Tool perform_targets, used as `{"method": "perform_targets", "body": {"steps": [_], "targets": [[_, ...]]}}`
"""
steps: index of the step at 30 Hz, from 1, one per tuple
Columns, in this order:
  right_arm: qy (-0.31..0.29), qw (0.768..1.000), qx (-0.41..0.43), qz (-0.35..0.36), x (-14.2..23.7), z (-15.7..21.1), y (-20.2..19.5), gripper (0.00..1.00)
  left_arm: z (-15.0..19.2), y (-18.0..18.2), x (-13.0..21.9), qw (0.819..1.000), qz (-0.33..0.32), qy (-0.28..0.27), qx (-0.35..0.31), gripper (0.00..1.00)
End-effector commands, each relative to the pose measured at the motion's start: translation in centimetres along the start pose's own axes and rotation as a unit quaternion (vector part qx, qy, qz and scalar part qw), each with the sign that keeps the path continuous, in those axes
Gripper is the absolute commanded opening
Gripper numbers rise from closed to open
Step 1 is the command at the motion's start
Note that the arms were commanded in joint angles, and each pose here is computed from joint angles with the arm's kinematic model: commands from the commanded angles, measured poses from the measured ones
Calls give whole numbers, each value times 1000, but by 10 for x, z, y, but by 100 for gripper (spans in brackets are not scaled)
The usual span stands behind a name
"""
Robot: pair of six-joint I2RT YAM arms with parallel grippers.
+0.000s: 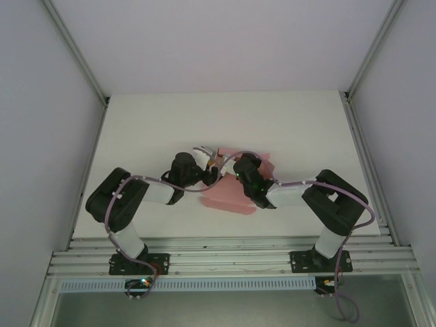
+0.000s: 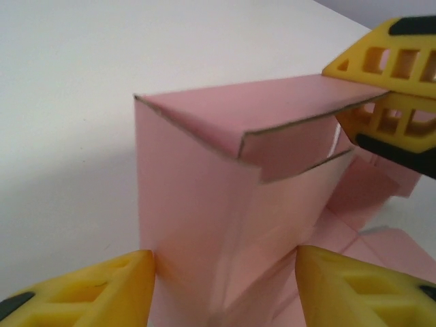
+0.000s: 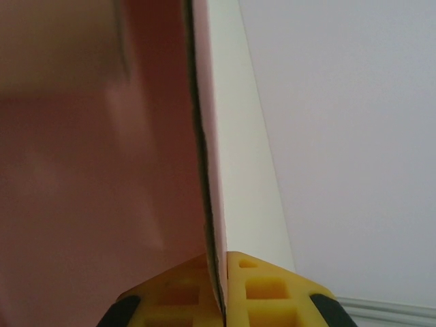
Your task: Assemble paper box
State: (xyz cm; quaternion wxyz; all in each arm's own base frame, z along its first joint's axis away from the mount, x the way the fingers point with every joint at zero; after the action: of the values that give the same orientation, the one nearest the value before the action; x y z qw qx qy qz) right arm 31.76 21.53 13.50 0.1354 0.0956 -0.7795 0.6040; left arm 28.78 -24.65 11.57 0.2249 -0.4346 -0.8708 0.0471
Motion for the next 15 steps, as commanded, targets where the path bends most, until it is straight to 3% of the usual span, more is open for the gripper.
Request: {"method": "perform_targets", "body": {"steps": [1,11,15], "targets": [[-12,1000,14,-22,1,-3,18,0,-7,-5,-5,999,24,-21,-9,58],[-37,998,-17,-47,14,-4,13,0,-9,8,-15,1000,-4,-13,-6,45],[-51,996,-38,-57,20,-7,8,0,-9,12,-16,1000,-24,-14,-11,34]]}}
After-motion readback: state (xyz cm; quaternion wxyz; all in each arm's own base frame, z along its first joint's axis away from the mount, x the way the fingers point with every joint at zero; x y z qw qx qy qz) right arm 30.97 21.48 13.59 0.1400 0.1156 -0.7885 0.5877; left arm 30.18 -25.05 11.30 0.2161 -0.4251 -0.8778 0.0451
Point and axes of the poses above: each hand's point on the last joint's axis, 136 mm out from that joint toward the fingers, its own x axis back along the fingers, its own y axis along the line the jaws close on, z = x × y, the point moved 7 cm from there along x, back along the fingers, and after that the axes turned 2 degrees about x, right-handed, at the moved point
